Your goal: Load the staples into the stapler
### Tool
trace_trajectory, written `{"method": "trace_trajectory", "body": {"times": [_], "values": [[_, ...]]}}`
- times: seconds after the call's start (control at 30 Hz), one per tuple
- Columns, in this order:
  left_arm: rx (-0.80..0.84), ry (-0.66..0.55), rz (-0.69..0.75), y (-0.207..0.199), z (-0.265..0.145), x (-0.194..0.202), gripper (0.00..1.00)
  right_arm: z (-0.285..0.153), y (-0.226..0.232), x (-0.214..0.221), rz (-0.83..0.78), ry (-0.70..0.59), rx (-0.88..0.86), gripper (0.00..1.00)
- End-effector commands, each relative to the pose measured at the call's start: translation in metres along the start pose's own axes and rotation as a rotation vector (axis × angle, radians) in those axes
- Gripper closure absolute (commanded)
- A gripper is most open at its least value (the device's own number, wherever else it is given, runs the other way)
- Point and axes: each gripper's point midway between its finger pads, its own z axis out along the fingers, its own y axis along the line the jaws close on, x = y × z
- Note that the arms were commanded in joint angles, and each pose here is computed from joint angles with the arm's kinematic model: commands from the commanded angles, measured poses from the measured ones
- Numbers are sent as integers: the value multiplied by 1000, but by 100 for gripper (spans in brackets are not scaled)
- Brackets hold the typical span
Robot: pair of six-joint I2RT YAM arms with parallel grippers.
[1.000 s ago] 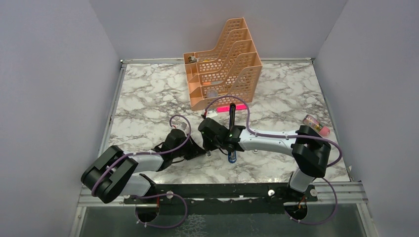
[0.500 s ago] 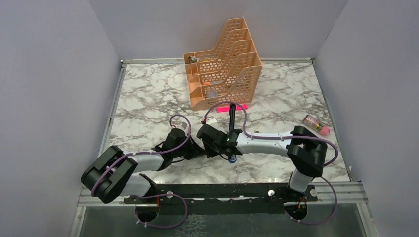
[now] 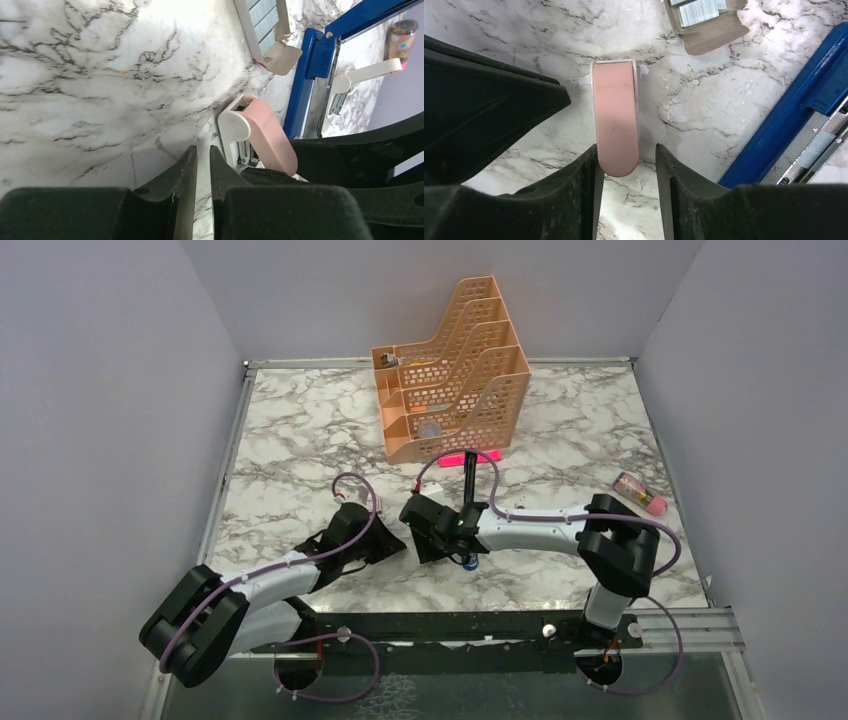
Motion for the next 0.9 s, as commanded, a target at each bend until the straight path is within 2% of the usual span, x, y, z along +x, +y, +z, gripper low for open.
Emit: {"method": "trace_trajectory", "body": {"times": [0.0, 0.3, 0.53, 0.77, 0.87], "values": [[-83, -49, 39, 17, -8, -7, 84, -16, 0, -4, -14, -10, -12, 53], [-95, -80, 66, 16, -13, -15, 82, -34, 2, -26, -17, -77, -13, 51], [-92, -90, 76, 13, -15, -18, 82, -42, 9, -37, -19, -112, -44, 57], [-92, -90, 81, 13, -15, -18, 82, -46, 13, -45, -32, -141, -62, 53], [-91, -90, 82, 12, -15, -18, 82, -39, 11, -41, -42, -127, -43, 58]]}}
